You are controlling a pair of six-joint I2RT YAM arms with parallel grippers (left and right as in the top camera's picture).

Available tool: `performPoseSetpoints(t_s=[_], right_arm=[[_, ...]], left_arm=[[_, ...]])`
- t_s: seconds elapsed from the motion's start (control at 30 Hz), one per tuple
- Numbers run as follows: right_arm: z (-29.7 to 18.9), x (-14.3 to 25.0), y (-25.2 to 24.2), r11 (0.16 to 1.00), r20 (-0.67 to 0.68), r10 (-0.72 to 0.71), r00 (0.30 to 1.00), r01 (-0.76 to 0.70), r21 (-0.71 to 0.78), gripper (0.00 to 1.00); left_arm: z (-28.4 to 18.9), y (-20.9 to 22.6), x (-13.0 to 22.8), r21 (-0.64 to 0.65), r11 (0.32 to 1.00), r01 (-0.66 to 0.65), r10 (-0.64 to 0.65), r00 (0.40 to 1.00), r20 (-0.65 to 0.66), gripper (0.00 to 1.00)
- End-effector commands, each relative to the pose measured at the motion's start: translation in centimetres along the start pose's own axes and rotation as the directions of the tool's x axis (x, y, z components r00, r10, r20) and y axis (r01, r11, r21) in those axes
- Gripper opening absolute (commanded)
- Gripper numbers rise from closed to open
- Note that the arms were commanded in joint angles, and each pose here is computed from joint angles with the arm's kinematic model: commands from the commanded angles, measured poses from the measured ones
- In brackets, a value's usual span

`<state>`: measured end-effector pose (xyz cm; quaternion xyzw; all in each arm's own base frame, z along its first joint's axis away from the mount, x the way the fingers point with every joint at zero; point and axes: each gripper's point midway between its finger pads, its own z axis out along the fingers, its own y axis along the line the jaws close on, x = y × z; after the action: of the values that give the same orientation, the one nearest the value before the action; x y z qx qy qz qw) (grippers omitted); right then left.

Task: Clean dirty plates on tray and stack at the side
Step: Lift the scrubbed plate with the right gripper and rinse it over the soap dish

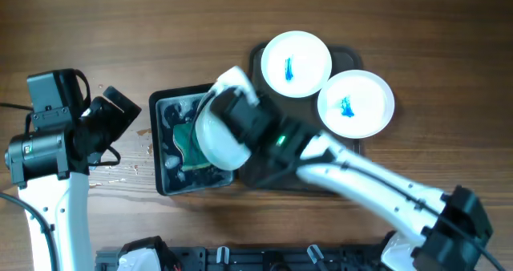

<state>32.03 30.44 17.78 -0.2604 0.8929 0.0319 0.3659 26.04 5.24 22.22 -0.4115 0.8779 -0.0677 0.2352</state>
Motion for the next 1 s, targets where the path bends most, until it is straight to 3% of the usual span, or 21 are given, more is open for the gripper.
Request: performPoseSetpoints(t_s=[0.0,0.17,0.3,0.4,0.6,0.77,0.8,0.87,0.97], right_arm=[[0.8,1.5,3.0,0.908,-0.173,0.147,0.974,-0.202,-0.367,0.04],[4.1,6.1,4.5,0.868,-0.352,0.1,0.931,-0.254,-0.426,0.04],[5.8,6.9,4.5,0.872,-0.377,0.11,0.92,-0.271,-0.407,0.05],[6.2,7.1,3.9,0.889,-0.374,0.115,0.92,-0.263,-0.375,0.24],[5.7,9.9,3.1,0.917,-0.441,0.01,0.897,-0.184,-0.354,0.32],[7.3,11.7,3.2,0.925,-0.487,-0.01,0.873,-0.177,-0.337,0.31],[7.5,12.2,3.5,0.919,-0.498,-0.025,0.867,-0.176,-0.353,0.27],[7.8,12.7,3.9,0.912,-0.51,-0.038,0.859,-0.179,-0.369,0.05],[7.6,11.6,3.5,0.916,-0.484,-0.026,0.874,-0.173,-0.362,0.04]], left_arm=[[-0.5,-0.2,-0.3,0.014,1.0,-0.004,0.004,1.0,0.014,1.0],[-0.5,-0.2,-0.3,0.014,1.0,-0.004,0.004,1.0,0.014,1.0],[-0.5,-0.2,-0.3,0.014,1.0,-0.004,0.004,1.0,0.014,1.0],[-0.5,-0.2,-0.3,0.014,1.0,-0.004,0.004,1.0,0.013,1.0],[-0.5,-0.2,-0.3,0.014,1.0,-0.004,0.004,1.0,0.014,1.0],[-0.5,-0.2,-0.3,0.014,1.0,-0.004,0.004,1.0,0.014,1.0],[-0.5,-0.2,-0.3,0.014,1.0,-0.004,0.004,1.0,0.014,1.0],[-0.5,-0.2,-0.3,0.014,1.0,-0.004,0.004,1.0,0.014,1.0],[-0.5,-0.2,-0.3,0.014,1.0,-0.004,0.004,1.0,0.014,1.0]])
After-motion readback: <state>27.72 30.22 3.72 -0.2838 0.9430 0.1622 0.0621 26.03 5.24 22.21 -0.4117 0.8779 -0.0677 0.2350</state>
